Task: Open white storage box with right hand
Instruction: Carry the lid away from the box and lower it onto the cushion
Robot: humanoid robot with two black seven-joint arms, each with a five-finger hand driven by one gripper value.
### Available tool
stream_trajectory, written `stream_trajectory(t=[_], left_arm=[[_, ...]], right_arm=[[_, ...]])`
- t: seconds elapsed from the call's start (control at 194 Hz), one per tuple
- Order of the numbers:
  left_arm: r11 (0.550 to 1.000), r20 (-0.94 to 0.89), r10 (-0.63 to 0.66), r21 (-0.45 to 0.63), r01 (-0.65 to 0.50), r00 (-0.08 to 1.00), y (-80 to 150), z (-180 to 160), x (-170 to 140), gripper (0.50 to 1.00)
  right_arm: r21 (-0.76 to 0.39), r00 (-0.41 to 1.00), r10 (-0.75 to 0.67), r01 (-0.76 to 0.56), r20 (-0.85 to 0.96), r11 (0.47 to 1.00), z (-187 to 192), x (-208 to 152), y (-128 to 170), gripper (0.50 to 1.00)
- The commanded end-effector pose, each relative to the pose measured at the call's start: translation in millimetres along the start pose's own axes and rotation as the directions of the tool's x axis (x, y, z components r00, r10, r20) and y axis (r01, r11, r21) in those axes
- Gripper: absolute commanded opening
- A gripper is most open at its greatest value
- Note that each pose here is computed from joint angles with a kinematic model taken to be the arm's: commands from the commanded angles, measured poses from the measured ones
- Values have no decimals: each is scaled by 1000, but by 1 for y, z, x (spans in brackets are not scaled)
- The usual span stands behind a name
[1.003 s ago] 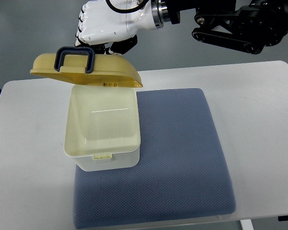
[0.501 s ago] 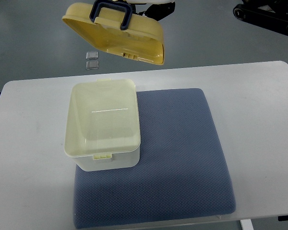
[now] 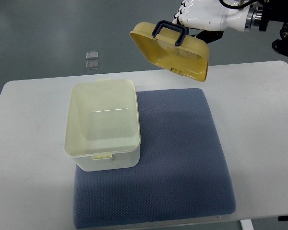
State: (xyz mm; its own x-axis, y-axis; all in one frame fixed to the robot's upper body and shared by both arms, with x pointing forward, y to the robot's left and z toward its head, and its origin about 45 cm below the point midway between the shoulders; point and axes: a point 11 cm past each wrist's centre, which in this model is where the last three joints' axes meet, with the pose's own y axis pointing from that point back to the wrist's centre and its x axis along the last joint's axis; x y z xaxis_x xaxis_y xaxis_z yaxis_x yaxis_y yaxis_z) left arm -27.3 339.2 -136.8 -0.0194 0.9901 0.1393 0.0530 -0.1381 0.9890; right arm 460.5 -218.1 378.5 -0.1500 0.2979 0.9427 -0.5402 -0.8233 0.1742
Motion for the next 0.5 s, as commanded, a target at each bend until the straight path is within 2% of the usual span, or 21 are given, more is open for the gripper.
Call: stream_trajectory(t=[0.0,0.496], left_arm=[[1000,0,0,1,0,1000,0,0,0,1000],[1000,0,0,-1,0,1000,0,1,0,1000]], right_arm=[[7,1000,-4,4,-3,1000,-5,-16,4,500],[85,998,33,-29,-50,996,-38,-60,1,500]])
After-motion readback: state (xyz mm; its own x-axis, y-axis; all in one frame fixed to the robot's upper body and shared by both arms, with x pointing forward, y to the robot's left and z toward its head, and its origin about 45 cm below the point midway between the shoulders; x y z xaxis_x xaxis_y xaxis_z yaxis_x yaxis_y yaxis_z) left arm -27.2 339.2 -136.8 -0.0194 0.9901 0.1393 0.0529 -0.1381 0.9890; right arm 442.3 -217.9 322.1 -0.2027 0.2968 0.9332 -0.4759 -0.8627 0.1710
